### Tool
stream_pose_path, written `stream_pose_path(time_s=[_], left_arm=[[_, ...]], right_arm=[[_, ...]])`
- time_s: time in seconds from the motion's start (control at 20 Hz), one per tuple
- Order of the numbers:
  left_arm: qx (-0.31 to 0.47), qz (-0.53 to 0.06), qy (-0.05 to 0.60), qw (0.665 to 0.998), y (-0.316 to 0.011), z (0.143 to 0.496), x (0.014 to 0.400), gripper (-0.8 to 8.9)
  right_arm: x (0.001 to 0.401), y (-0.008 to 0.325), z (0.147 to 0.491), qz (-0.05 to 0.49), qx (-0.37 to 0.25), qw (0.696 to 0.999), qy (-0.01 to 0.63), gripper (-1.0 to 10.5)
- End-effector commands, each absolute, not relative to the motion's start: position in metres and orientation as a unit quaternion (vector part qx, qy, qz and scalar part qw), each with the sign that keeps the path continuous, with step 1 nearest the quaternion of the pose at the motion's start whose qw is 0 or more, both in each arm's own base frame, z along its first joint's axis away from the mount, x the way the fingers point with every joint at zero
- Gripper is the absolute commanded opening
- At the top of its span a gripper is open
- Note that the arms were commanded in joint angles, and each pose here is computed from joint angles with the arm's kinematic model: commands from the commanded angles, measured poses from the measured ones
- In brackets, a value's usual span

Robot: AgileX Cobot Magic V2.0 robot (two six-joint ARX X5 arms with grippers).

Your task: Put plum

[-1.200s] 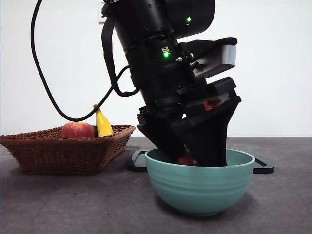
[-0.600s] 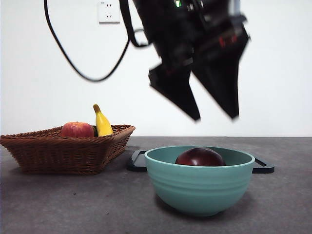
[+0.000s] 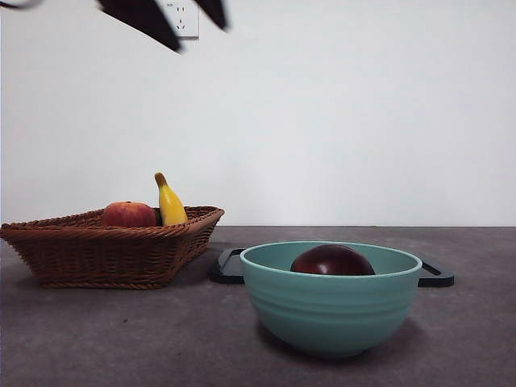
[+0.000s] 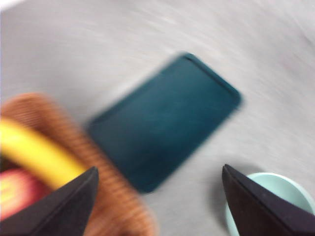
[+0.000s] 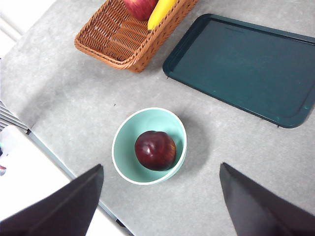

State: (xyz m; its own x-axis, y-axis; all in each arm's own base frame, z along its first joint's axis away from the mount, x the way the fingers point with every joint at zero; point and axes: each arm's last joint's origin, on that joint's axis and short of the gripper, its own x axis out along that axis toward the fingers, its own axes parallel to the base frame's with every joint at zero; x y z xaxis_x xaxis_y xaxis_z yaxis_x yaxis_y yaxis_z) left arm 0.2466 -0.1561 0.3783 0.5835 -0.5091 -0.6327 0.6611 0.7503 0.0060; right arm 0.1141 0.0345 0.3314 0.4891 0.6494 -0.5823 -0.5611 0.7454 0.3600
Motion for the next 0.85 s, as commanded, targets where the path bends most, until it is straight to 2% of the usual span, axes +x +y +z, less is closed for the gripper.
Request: stream_pose_path(time_s=[0.05, 0.2, 0.35, 0.5, 0.65, 0.85], left_arm=[[0.101, -0.303, 0.312, 0.895, -0.129, 0.393, 0.243, 4.06], [0.063, -0.312, 0.322, 0.891, -0.095, 0.397, 0.228, 4.06], [0.039, -0.337, 0.331, 0.88, -0.079, 0.383, 0.207, 4.06], [0.016, -0.381, 0.357, 0.853, -0.074, 0.352, 0.182, 4.06], [-0.015, -0.443, 0.389, 0.808, -0.073, 0.322, 0.16, 4.05], [-0.004, -0.458, 0.432, 0.777, -0.071, 0.305, 0.144, 4.04]], right_arm=[[0.115, 0.035, 0.337, 0.354, 0.059, 0.864, 0.353, 3.8], [0.115, 0.035, 0.337, 0.353, 0.059, 0.864, 0.353, 3.8], [0.115, 0.034, 0.337, 0.344, 0.054, 0.869, 0.353, 3.8], [0.116, 0.034, 0.337, 0.34, 0.052, 0.87, 0.352, 3.8], [0.116, 0.034, 0.337, 0.34, 0.052, 0.871, 0.352, 3.8], [0.116, 0.034, 0.337, 0.34, 0.053, 0.87, 0.354, 3.8]])
